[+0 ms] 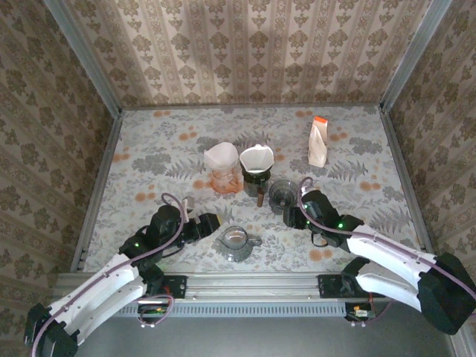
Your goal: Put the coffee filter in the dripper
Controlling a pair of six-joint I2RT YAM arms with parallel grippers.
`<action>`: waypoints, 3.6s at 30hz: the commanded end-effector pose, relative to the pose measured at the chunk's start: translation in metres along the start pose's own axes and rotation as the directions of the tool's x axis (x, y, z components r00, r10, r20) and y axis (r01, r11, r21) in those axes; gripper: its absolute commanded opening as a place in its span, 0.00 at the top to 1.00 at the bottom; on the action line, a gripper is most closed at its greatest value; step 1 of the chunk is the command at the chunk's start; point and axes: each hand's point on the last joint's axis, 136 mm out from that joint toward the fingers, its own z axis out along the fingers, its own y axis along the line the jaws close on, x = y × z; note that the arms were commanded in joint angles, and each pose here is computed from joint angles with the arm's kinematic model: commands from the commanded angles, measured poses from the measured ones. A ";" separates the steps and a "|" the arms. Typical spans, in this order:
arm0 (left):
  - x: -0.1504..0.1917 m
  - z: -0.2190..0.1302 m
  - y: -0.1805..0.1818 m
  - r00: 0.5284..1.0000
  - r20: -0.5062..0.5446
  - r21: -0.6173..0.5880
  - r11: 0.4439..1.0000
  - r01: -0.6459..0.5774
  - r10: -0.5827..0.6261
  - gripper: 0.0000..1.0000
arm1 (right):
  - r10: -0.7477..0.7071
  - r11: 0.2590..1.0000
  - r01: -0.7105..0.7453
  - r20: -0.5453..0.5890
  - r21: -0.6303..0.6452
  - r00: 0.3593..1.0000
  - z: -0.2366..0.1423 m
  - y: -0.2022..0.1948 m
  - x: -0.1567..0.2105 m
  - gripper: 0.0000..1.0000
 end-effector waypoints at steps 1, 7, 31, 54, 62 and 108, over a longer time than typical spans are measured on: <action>-0.001 0.000 -0.004 1.000 -0.003 0.023 1.000 -0.010 0.011 0.23 | -0.048 0.997 0.047 0.019 0.055 0.999 0.001 -0.002 -0.010 0.53; 0.001 0.000 -0.002 1.000 -0.010 0.024 1.000 -0.008 0.008 0.23 | -0.101 0.992 0.098 0.035 0.079 0.994 0.002 0.004 -0.018 0.67; -0.008 -0.041 0.004 0.998 0.038 -0.127 0.991 -0.041 0.046 0.20 | -0.184 0.982 0.176 0.123 0.070 0.975 -0.095 0.022 -0.019 0.98; -0.052 -0.095 -0.019 0.948 0.224 -0.227 0.958 -0.174 0.225 0.00 | -0.623 0.728 0.615 0.080 -0.303 0.778 -0.115 0.210 0.025 1.00; -0.051 -0.094 -0.017 0.950 0.220 -0.227 0.958 -0.173 0.224 0.00 | -0.649 0.720 0.632 0.047 -0.286 0.760 -0.102 0.214 0.033 1.00; -0.040 -0.053 0.001 0.975 0.182 -0.113 0.988 -0.109 0.128 0.00 | 0.010 0.955 -0.055 0.154 0.290 0.988 -0.050 -0.012 -0.155 0.52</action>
